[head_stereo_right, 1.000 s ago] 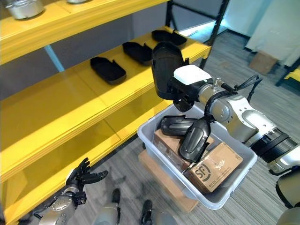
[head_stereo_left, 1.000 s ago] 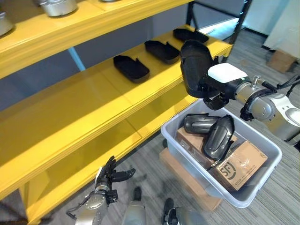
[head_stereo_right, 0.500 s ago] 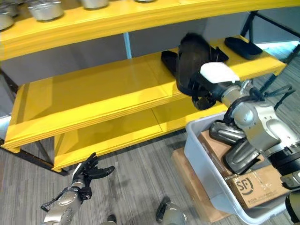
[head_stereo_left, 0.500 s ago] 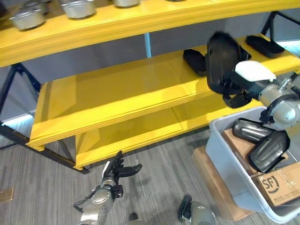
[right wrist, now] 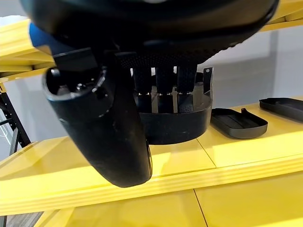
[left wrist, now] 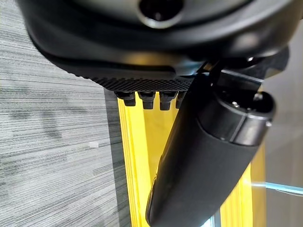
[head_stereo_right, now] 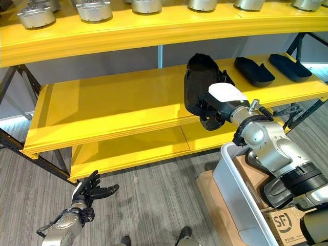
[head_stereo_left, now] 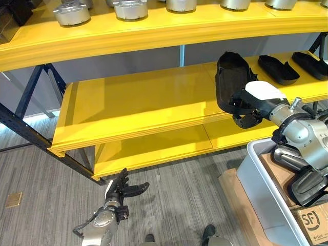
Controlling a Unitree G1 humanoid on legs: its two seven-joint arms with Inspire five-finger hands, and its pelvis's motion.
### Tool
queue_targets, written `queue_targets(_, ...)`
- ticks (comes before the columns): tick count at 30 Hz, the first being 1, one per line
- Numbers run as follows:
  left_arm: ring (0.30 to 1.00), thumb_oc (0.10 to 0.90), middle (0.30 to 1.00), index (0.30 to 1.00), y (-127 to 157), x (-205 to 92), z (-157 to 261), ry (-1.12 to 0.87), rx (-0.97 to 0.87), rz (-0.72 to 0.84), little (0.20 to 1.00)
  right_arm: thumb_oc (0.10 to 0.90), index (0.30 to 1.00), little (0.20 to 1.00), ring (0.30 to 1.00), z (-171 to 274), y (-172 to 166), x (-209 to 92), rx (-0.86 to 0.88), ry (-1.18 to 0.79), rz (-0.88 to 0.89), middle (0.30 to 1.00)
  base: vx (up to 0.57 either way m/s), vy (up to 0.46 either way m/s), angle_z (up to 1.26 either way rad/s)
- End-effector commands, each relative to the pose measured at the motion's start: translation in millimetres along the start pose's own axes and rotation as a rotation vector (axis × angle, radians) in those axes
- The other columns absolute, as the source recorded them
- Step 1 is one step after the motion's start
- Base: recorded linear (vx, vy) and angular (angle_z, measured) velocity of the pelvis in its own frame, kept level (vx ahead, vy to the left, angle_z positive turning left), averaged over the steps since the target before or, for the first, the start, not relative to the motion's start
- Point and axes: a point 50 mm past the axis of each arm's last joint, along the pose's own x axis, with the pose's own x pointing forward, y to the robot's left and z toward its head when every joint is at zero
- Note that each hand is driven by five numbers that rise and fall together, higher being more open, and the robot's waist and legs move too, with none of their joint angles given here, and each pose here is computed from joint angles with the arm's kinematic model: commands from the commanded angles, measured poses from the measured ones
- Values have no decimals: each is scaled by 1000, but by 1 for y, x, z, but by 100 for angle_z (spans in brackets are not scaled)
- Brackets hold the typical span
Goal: Move parts from the plastic box to the shelf.
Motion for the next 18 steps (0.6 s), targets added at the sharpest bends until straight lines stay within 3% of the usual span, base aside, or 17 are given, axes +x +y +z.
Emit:
queue_targets(1,1000,900,1000,1000,-2,1,40,-197,28,-22,1000,400,300,300,300,17,-67,7,-28,-63,-302,300,15,30,-3)
queue_targets(11,1000,900,1000,1000,3,0,49,-232,36,-9,1000,400,300,300,300,30,-72,18,-32,-96,-307,300,12,49,-5)
queue_targets(18,1000,900,1000,1000,2,3,55,-249,72,-13,1000,400,300,300,300,34,-62,22,2,-106,-297,300,-30,209,-7)
